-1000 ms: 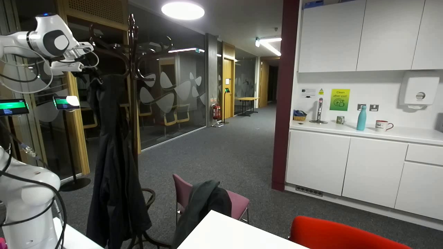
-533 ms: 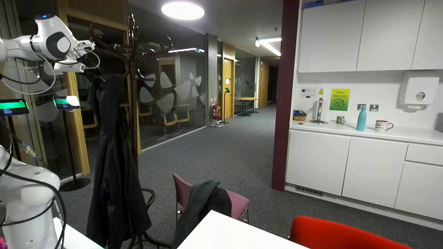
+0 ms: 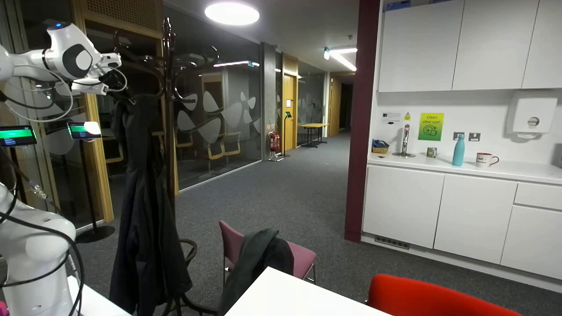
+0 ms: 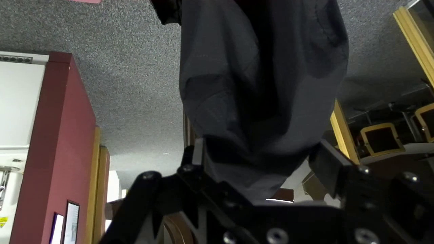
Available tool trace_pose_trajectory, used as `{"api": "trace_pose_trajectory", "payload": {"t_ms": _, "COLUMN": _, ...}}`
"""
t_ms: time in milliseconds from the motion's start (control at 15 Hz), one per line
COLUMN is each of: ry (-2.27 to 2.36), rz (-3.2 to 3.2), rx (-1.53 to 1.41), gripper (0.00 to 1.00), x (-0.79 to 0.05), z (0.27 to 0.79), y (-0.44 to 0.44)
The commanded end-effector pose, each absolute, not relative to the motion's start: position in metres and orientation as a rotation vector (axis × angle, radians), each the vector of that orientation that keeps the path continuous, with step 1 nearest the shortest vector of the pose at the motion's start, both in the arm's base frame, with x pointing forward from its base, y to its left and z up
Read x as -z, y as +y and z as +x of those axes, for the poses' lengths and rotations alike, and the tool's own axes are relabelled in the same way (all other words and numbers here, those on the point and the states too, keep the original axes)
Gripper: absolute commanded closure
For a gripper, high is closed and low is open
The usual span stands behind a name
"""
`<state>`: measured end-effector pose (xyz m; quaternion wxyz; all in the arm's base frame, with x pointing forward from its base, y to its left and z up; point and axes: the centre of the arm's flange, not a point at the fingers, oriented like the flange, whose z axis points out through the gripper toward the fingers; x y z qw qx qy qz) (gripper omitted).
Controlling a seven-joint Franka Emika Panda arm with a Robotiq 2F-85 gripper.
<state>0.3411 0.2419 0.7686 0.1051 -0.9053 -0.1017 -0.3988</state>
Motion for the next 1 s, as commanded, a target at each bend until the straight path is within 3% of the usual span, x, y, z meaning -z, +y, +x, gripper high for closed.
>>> {"api": "trace_pose_trajectory", "payload": {"t_ms": 0, "ry": -0.267, "rz": -2.645, "rx": 1.208, "gripper": 0.47, "x": -0.7652, "z": 0.3451, "y": 0.2455}}
{"api": "trace_pose_trajectory", "payload": {"t_ms": 467, "ry": -0.267, "rz": -2.646, "rx": 1.198, "gripper": 0.99, "x": -0.7656, "z": 0.3482, "y": 0.2457}}
{"api": "trace_pose_trajectory", "payload": {"t_ms": 933, "ry": -0.287, "rz": -2.647, "rx": 1.188, "gripper": 1.0, "x": -0.7718, "z": 0.3458, "y": 0.2465}}
